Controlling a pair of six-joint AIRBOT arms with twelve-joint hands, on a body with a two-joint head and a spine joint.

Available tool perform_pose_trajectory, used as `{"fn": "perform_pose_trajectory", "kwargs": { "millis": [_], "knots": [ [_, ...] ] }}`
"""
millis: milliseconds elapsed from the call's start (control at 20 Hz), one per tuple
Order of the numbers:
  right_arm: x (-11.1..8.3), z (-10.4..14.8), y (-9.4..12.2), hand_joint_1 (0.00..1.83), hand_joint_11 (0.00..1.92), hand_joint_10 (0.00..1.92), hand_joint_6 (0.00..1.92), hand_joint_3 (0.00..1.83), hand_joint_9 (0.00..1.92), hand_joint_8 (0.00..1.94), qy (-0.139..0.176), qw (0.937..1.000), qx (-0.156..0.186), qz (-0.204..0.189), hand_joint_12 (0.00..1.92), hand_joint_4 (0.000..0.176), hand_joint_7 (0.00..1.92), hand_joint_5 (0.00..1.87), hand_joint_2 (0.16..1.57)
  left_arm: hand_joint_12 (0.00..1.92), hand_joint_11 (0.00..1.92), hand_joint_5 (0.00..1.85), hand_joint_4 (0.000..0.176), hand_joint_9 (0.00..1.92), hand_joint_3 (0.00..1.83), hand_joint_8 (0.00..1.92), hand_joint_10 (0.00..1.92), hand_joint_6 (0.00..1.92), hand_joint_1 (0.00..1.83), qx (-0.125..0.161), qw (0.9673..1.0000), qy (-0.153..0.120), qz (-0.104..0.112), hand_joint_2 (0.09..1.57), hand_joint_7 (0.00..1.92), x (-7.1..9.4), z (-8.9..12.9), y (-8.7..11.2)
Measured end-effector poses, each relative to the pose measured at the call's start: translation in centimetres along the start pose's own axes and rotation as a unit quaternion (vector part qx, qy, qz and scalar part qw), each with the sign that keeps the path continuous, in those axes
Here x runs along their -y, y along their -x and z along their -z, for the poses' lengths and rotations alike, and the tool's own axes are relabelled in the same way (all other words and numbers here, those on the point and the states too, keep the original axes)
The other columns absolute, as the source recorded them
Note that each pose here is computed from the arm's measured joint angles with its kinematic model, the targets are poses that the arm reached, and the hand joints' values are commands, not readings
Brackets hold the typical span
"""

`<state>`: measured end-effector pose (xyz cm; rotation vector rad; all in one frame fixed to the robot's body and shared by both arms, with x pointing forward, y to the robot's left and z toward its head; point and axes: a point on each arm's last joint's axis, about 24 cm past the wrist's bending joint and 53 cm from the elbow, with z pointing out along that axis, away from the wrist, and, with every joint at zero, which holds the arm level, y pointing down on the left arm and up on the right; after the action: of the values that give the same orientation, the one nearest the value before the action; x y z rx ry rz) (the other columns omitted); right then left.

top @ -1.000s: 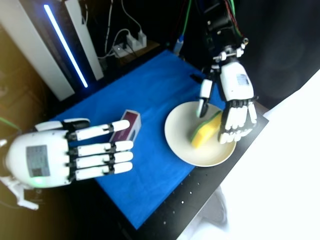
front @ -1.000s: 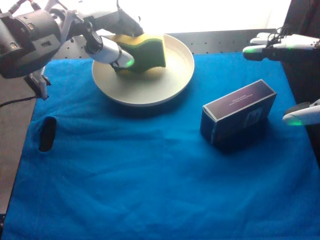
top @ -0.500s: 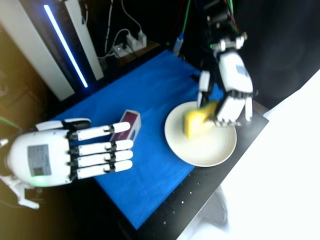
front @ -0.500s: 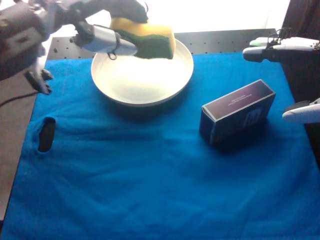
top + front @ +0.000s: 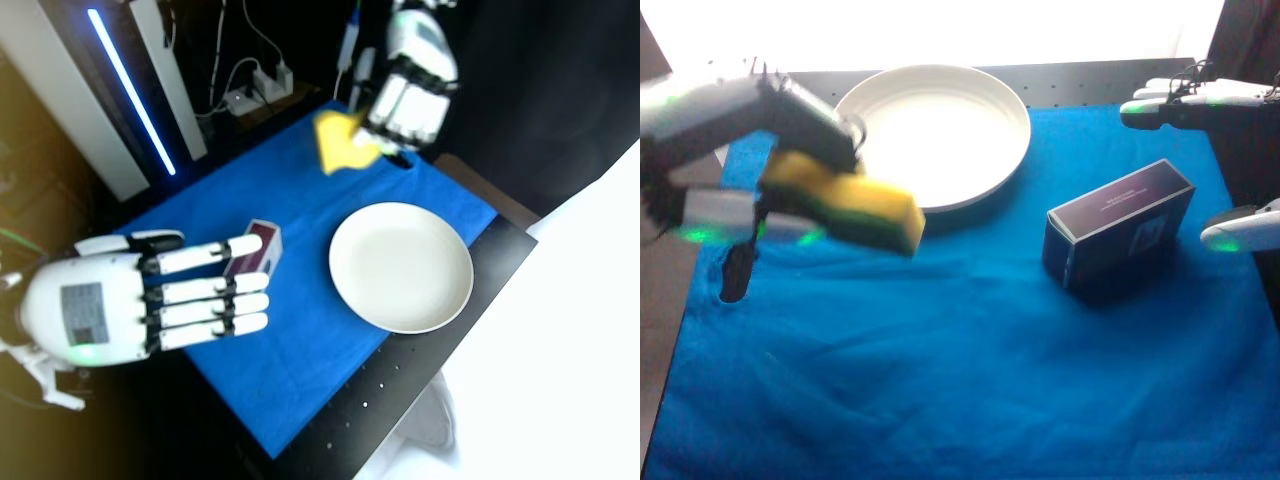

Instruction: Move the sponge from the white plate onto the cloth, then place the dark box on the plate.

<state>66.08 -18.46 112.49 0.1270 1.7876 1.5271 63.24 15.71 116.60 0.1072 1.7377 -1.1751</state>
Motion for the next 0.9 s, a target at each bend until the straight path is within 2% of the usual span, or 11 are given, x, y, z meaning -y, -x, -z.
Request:
{"fn": "perform_pose_trajectory", "kwargs": {
  "millis": [100,350,450,500,550,600,650,700,800,850,900],
  "knots": [
    [0.0,0.1,0.2,0.88,0.07,0.01,0.01,0.0,0.1,0.01,-0.001,1.0,0.001,0.002,0.02,0.137,0.19,0.26,1.04,1.55,0.79,1.09,0.0,0.99,0.0,1.01,1.02,0.67,1.26,-0.014,0.9995,0.026,0.013,1.08,1.06,-1.6,0.2,-1.5],
    [-0.2,-0.5,0.8,0.89,0.05,0.01,0.01,0.0,0.12,0.01,0.006,0.9999,0.008,0.007,0.01,0.15,0.21,0.29,0.99,1.39,0.74,1.07,0.0,0.98,0.0,1.0,0.84,0.73,1.25,-0.039,0.9976,0.041,0.04,1.08,1.05,-2.8,-0.7,-4.5],
    [-0.5,-1.0,1.3,0.97,0.09,0.01,0.01,0.0,0.15,0.01,0.012,0.9998,0.012,0.013,0.03,0.142,0.23,0.31,0.97,1.49,0.65,1.1,0.0,0.89,0.0,1.06,0.91,0.62,1.26,-0.042,0.997,0.047,0.045,1.08,1.04,-3.1,-0.5,-4.9],
    [-0.8,-1.4,1.4,0.97,0.11,0.02,0.01,0.0,0.16,0.01,0.013,0.9997,0.011,0.017,0.04,0.152,0.24,0.32,0.96,1.57,0.38,0.95,0.0,0.76,0.0,0.58,0.86,0.27,1.16,-0.044,0.9966,0.051,0.048,1.01,0.91,-3.4,-0.3,-5.1],
    [-1.0,-1.7,1.4,0.96,0.15,0.02,0.01,0.0,0.18,0.01,0.017,0.9996,0.011,0.018,0.06,0.136,0.23,0.31,0.95,1.45,0.22,0.69,0.0,0.6,0.0,0.26,0.68,0.07,1.03,-0.04,0.9961,0.053,0.058,0.97,0.75,-3.4,-0.2,-5.2],
    [-1.0,-1.9,1.3,0.94,0.17,0.02,0.0,0.0,0.2,0.01,0.019,0.9996,0.009,0.018,0.07,0.128,0.24,0.31,0.94,1.46,0.1,0.51,0.004,0.49,0.0,0.11,0.58,0.01,0.95,-0.035,0.9957,0.053,0.068,0.93,0.63,-3.5,0.1,-5.3],
    [-0.5,-2.1,0.6,0.91,0.17,0.02,0.0,0.0,0.19,0.0,0.009,0.9997,-0.003,0.025,0.06,0.111,0.23,0.3,0.94,1.46,0.02,0.31,0.059,0.39,0.0,0.02,0.46,0.0,0.85,-0.027,0.9956,0.051,0.073,0.87,0.49,-3.4,0.3,-5.2],
    [-0.2,-2.3,0.3,0.92,0.12,0.0,0.0,0.0,0.15,0.0,0.004,0.9995,-0.009,0.029,0.04,0.152,0.2,0.28,0.93,1.35,0.0,0.2,0.075,0.31,0.0,0.0,0.33,0.0,0.78,-0.018,0.9959,0.049,0.073,0.83,0.38,-3.1,0.6,-4.9],
    [0.6,-2.9,-0.2,0.92,0.11,0.0,0.0,0.0,0.12,0.0,-0.011,0.9989,-0.021,0.041,0.04,0.17,0.19,0.28,0.93,0.98,0.0,0.1,0.11,0.2,0.0,0.01,0.18,0.01,0.78,0.014,0.9969,0.03,0.072,0.79,0.26,-2.0,1.0,-3.2],
    [0.6,-3.2,-0.2,0.86,0.08,0.0,0.0,0.0,0.08,0.0,-0.015,0.9985,-0.024,0.047,0.02,0.167,0.15,0.26,0.96,0.91,0.0,0.05,0.125,0.25,0.0,0.0,0.11,0.0,0.77,0.026,0.9967,0.02,0.074,0.77,0.24,-1.5,1.1,-2.5],
    [0.6,-3.3,-0.2,0.85,0.04,0.0,0.0,0.01,0.04,0.0,-0.017,0.9983,-0.025,0.05,0.01,0.142,0.13,0.25,0.98,0.88,0.0,0.05,0.117,0.31,0.0,0.0,0.06,0.0,0.79,0.034,0.9965,0.014,0.076,0.76,0.26,-1.3,1.2,-2.1]
  ]
}}
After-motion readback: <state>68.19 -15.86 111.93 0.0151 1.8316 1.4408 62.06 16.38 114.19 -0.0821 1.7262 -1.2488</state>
